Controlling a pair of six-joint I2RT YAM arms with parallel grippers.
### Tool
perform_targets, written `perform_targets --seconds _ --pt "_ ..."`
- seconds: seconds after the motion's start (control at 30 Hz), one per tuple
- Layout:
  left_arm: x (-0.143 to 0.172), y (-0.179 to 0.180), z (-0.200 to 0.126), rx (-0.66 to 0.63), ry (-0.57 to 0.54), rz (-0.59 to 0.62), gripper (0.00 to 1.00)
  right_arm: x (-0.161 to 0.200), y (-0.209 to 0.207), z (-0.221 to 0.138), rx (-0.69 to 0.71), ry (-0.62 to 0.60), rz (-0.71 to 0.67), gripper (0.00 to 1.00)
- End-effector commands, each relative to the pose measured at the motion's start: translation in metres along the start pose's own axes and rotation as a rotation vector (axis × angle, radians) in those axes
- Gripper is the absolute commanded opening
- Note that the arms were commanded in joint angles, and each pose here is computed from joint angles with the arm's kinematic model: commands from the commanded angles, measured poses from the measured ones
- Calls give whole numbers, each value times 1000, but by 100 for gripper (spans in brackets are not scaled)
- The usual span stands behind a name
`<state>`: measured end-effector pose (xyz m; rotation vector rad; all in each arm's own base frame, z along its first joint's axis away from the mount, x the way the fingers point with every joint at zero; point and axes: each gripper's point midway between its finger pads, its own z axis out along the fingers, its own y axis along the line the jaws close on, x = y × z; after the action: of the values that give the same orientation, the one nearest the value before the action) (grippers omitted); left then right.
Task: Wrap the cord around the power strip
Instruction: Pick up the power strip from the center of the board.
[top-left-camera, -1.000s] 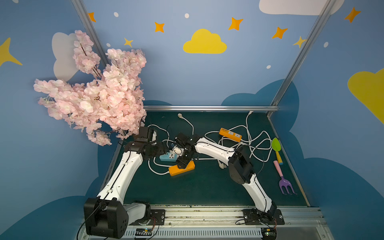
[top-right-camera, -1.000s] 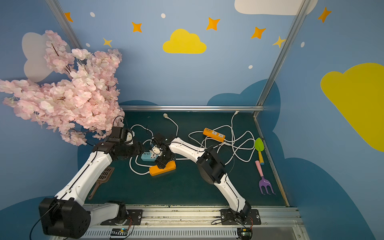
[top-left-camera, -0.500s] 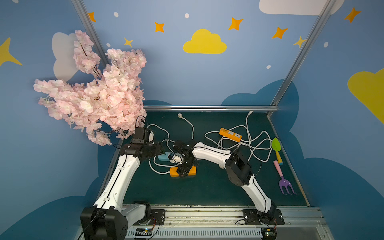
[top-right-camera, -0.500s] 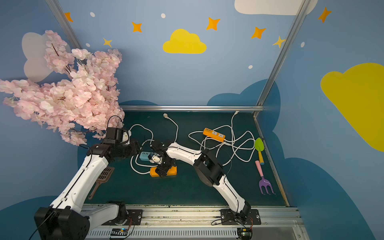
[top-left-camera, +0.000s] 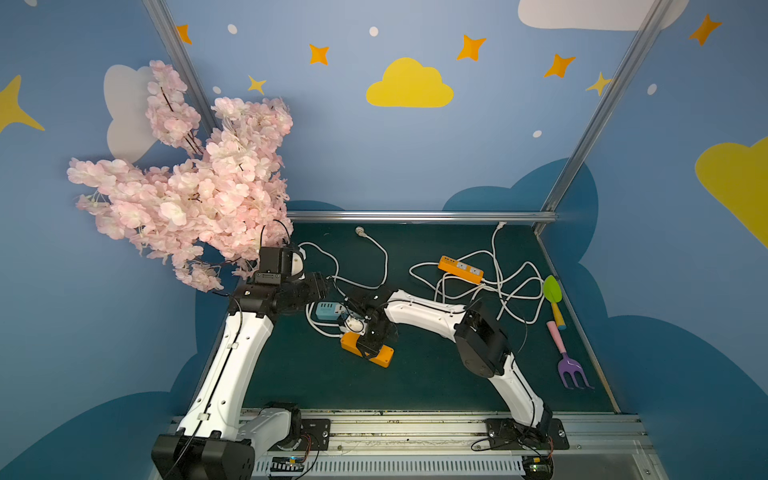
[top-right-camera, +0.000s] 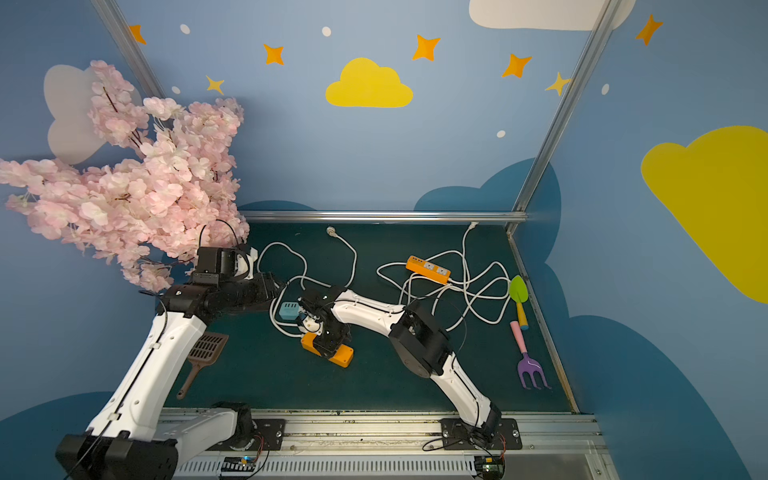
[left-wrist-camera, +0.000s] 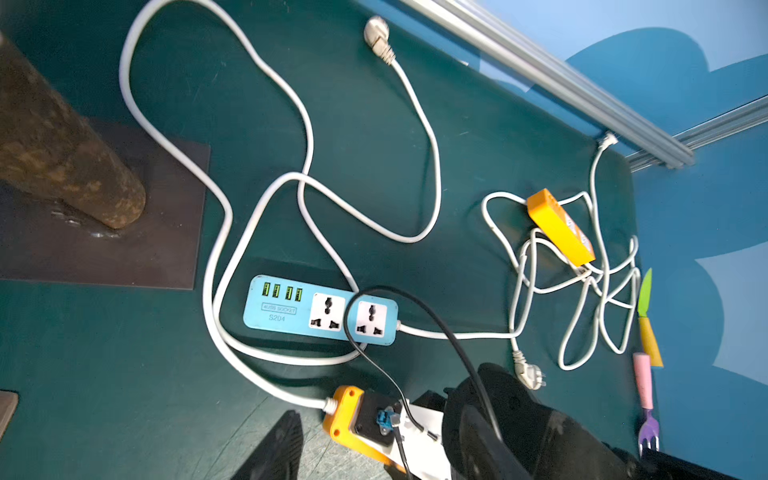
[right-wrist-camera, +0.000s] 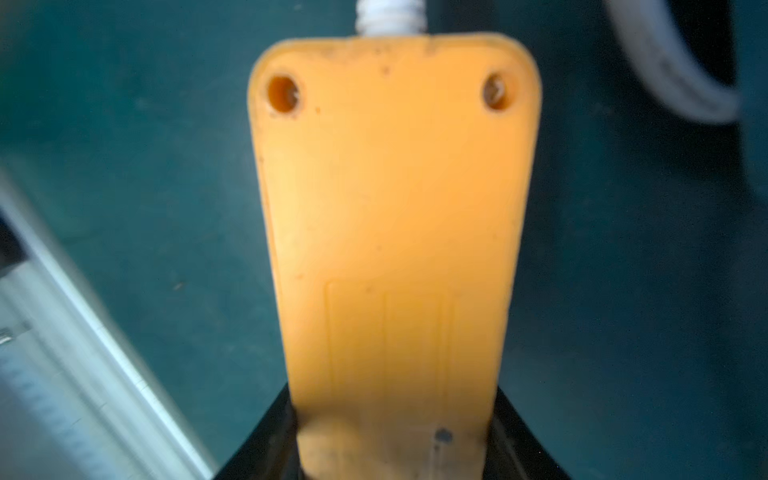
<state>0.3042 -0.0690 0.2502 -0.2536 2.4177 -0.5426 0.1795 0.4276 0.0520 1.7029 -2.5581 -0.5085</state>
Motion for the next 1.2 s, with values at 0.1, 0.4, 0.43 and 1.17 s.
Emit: perform_targets --seconds 0.1,0.4,0.43,1.17 --pt "-15 -60 -23 206 -35 87 61 -26 30 -160 -457 -446 158 22" --pt "-31 -144 -53 517 -100 145 66 -19 -56 -318 -643 -1077 453 22" --pt "-28 -150 -49 549 -91 140 68 -18 -68 -333 -632 -1178 474 21" --pt "32 -203 43 484 -230 484 67 -23 -99 -324 -645 -1383 805 20"
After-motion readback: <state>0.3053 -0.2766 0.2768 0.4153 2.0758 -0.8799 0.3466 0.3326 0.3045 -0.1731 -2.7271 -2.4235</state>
